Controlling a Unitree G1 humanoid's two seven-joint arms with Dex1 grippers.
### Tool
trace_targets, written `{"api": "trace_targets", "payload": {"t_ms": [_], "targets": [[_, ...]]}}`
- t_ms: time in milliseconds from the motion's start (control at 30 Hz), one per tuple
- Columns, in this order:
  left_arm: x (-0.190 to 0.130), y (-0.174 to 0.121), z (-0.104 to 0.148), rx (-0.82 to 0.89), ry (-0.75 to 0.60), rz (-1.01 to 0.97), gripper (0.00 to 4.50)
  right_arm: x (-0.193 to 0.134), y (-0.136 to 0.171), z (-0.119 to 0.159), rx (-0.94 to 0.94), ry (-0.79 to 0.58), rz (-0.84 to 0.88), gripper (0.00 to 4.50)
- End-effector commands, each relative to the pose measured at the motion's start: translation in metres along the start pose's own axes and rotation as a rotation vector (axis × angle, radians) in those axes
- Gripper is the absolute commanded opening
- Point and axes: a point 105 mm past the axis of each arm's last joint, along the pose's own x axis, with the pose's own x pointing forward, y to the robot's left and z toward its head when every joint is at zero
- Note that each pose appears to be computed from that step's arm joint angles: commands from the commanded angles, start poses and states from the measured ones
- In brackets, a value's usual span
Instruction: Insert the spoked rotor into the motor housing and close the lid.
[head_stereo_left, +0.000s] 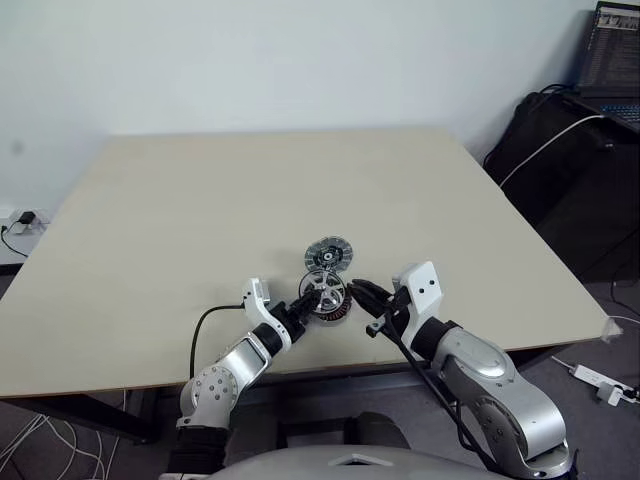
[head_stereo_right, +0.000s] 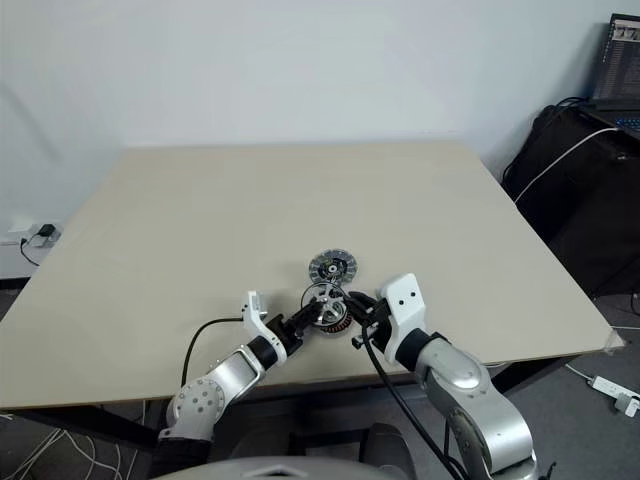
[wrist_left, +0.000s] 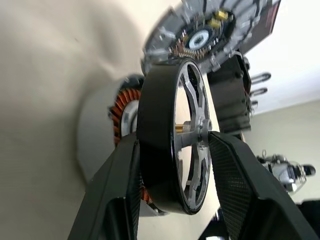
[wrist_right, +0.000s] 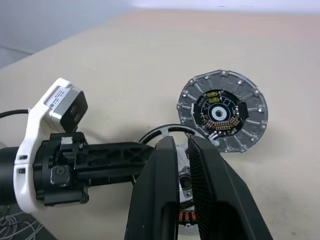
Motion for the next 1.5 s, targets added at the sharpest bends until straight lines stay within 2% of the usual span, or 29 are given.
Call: {"api": "trace_targets", "payload": {"t_ms": [33, 433, 700, 733, 1067, 1167, 1300, 1500], "targets": [[0.012, -0.024, -0.005, -0.039, 0.013, -0.088, 1.81, -0.003, 0.003, 0.013, -0.025, -0.055, 0.002, 0.49], [0.010, -0.023, -0.005, -0.042, 0.028, -0.077, 1.81, -0.003, 0.002, 0.012, -0.019, -0.055, -0.014, 0.49], [0.008, -0.032, 0.004, -0.042, -0.015, -0.120, 4.33, -0.002, 0.002, 0.012, -0.023, -0.052, -0.012, 0.49], [0.007, -0.033, 0.006, -0.040, -0.024, -0.127, 4.47, -0.002, 0.001, 0.012, -0.024, -0.051, -0.013, 0.49], [0.001, -0.037, 0.020, 0.006, -0.096, -0.125, 4.47, -0.001, 0.000, 0.011, -0.025, -0.047, -0.011, 0.49], [0.000, -0.036, 0.025, 0.084, -0.116, -0.111, 4.47, 0.000, 0.000, 0.011, -0.024, -0.047, -0.009, 0.49], [-0.001, -0.033, 0.029, 0.102, -0.139, -0.102, 4.47, 0.001, 0.001, 0.010, -0.023, -0.045, -0.003, 0.49], [0.000, -0.028, 0.025, 0.213, -0.125, -0.068, 4.47, 0.002, 0.001, 0.010, -0.022, -0.041, -0.002, 0.49]]}}
